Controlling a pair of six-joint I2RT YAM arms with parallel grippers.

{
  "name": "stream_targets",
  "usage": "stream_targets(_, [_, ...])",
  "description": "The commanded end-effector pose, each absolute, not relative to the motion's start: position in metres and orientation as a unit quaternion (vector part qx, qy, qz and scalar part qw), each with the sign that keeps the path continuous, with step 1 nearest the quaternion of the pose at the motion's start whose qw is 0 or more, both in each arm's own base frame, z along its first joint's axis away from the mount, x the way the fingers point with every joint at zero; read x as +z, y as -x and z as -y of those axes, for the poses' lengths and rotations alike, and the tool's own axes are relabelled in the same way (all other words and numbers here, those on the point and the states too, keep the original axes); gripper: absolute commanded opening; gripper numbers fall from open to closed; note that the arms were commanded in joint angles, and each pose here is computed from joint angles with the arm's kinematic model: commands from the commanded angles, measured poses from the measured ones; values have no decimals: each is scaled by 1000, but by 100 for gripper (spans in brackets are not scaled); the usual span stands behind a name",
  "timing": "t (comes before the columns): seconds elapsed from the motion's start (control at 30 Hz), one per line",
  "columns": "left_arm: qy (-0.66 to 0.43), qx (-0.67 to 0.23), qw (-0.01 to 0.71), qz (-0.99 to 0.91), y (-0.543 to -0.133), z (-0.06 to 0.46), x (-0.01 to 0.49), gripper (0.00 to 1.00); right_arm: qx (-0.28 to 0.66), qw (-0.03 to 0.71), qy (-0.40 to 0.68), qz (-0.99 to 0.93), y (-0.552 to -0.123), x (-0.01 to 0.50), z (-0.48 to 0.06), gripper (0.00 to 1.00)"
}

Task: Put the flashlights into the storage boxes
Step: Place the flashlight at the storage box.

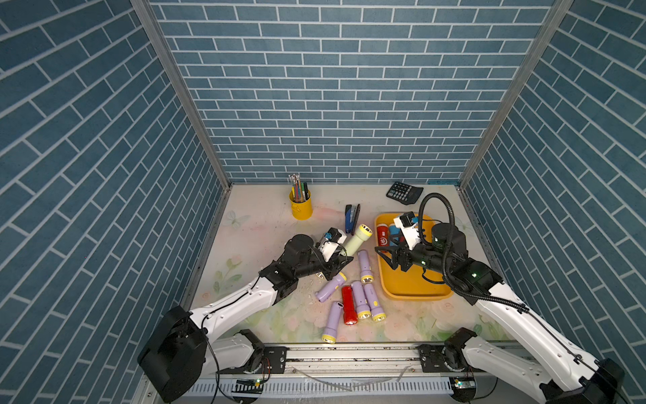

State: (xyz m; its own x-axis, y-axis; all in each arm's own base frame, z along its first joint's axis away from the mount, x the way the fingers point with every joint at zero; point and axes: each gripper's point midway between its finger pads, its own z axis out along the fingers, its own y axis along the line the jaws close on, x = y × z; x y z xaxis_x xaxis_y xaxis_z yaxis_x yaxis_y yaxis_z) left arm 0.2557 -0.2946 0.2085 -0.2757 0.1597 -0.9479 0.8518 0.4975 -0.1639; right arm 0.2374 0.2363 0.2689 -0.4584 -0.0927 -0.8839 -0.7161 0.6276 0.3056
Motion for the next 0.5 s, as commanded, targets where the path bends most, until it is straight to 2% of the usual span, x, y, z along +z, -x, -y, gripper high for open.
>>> stream_targets(0.0, [-290, -389, 552, -679, -269, 297, 251, 2, 415, 459, 143, -772, -257, 285, -242, 68])
stream_targets(0.1, [-261, -396, 562, -678, -275, 297, 257, 2, 451, 439, 121, -768, -256, 283, -257, 64])
stream_targets(0.23, [-249, -402, 570, -672, -277, 301, 261, 2, 477, 464, 129, -735, -249, 293, -279, 63])
stream_targets(0.47, [-243, -409, 571, -669, -275, 308, 262, 2, 510, 461, 110, -718, -252, 297, -302, 61])
